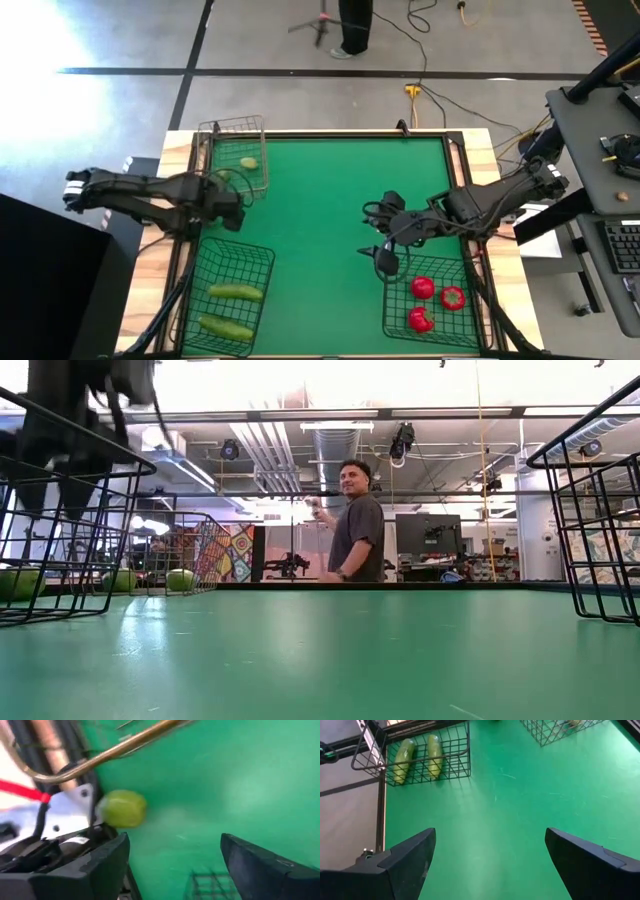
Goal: Sort produce into baskets
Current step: Put the lime into the top left wire basket
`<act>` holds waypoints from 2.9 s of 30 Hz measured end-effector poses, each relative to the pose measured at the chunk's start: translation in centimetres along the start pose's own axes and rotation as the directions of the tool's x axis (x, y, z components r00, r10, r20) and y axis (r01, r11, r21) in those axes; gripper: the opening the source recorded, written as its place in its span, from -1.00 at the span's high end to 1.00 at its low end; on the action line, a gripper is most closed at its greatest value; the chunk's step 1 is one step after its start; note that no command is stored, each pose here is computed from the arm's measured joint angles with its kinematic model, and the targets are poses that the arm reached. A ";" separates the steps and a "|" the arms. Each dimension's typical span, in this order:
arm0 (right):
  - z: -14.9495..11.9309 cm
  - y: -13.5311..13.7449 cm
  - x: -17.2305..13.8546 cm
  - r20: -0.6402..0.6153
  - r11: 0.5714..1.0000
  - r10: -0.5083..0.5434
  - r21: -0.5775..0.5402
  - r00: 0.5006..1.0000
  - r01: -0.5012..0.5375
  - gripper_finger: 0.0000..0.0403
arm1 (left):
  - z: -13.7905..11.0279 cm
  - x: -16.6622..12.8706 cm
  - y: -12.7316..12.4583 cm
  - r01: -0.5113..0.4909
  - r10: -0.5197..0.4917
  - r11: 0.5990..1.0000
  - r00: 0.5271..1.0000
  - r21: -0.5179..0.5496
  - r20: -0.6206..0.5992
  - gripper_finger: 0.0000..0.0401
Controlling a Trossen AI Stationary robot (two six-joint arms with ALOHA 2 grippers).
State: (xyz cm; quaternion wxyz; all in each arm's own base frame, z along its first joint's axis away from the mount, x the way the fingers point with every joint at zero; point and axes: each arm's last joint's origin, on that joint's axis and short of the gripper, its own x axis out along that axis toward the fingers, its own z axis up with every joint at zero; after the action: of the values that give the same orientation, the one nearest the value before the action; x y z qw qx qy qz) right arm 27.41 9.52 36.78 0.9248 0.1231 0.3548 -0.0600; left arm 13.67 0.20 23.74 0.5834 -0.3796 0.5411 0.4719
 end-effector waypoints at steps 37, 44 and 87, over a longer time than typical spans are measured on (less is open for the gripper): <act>-0.4 -2.0 -7.5 -0.135 0.959 0.003 -0.281 0.991 -0.041 -0.83 | 1.4 6.1 -2.6 -0.200 0.315 0.589 0.949 -0.783 -0.006 0.90; -1.0 -3.5 -10.8 -0.093 0.966 0.029 -0.251 0.995 -0.052 -0.83 | 1.5 6.8 -3.2 -0.274 0.367 0.539 0.927 -0.796 -0.071 0.99; -0.9 -2.8 -8.8 -0.140 0.996 -0.016 -0.092 0.990 0.003 -0.83 | -0.8 10.4 -4.5 -0.660 0.660 0.751 0.751 0.009 -0.006 1.00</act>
State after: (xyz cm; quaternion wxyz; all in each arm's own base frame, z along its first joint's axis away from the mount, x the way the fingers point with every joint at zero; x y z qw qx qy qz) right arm 19.75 7.26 41.52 0.9019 0.0828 0.4221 -0.0394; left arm 17.47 -0.29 13.09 0.3783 -0.1648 0.6444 0.6438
